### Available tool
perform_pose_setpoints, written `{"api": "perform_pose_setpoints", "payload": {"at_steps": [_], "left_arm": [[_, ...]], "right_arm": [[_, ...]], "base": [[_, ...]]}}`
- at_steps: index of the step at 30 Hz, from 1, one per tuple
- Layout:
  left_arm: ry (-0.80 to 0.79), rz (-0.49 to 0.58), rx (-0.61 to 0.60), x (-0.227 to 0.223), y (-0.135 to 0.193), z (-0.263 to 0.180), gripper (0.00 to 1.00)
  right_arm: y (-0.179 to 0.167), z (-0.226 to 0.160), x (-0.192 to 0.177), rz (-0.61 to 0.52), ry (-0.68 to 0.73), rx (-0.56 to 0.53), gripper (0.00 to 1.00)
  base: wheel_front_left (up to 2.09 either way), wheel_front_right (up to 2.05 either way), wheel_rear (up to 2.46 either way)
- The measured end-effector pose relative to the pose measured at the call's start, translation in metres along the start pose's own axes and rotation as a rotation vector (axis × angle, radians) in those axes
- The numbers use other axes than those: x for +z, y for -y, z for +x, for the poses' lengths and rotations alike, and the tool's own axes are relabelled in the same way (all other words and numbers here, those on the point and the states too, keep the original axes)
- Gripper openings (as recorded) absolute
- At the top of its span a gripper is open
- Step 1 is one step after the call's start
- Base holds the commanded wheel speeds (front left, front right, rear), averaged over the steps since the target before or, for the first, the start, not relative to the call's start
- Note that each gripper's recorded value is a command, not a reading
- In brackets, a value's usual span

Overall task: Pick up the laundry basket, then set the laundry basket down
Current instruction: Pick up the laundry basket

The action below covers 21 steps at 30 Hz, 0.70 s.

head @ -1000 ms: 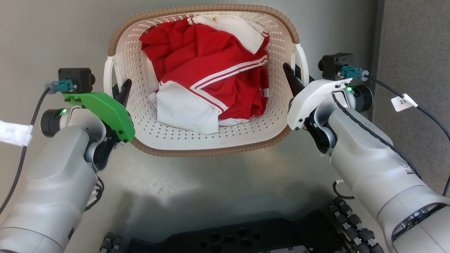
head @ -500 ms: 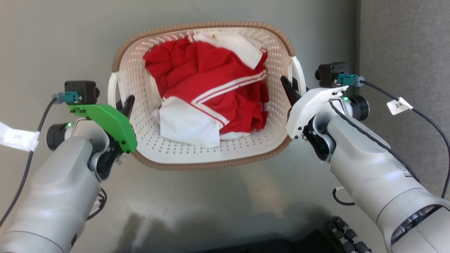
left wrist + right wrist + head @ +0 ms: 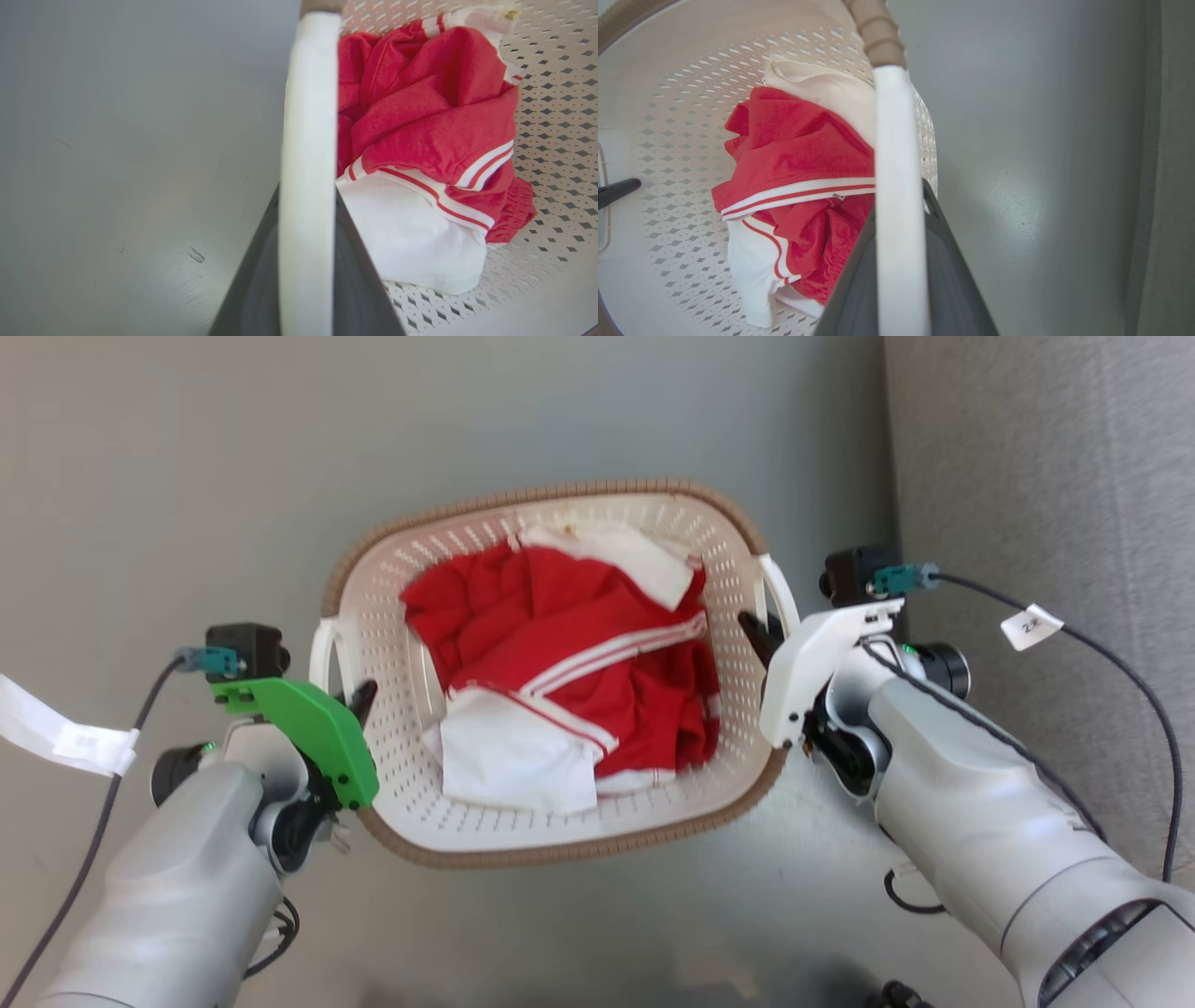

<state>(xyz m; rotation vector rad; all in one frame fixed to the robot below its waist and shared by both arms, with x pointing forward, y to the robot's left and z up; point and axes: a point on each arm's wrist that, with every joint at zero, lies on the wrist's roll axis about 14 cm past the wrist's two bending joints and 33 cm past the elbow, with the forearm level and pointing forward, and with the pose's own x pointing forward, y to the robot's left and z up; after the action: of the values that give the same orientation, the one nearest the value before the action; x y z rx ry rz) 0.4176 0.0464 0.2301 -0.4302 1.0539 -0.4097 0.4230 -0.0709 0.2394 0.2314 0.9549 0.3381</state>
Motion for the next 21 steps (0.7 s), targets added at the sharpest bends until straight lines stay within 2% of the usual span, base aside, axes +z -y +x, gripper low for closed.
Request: {"api": "perform_pose_setpoints", "payload": {"at_steps": [10, 21], "left_arm": [[0.011, 0.031, -0.009, 0.007, 0.022, -0.033, 0.00], [-0.037, 0.048, -0.002, -0.022, 0.040, -0.068, 0.00]], "right_arm": [[-0.014, -0.034, 0.009, 0.007, 0.017, 0.007, 0.00], [-0.029, -0.071, -0.019, -0.004, -0.032, 0.007, 0.00]], "base": [[0.00, 0.00, 0.00], [0.00, 0.00, 0.00]]}}
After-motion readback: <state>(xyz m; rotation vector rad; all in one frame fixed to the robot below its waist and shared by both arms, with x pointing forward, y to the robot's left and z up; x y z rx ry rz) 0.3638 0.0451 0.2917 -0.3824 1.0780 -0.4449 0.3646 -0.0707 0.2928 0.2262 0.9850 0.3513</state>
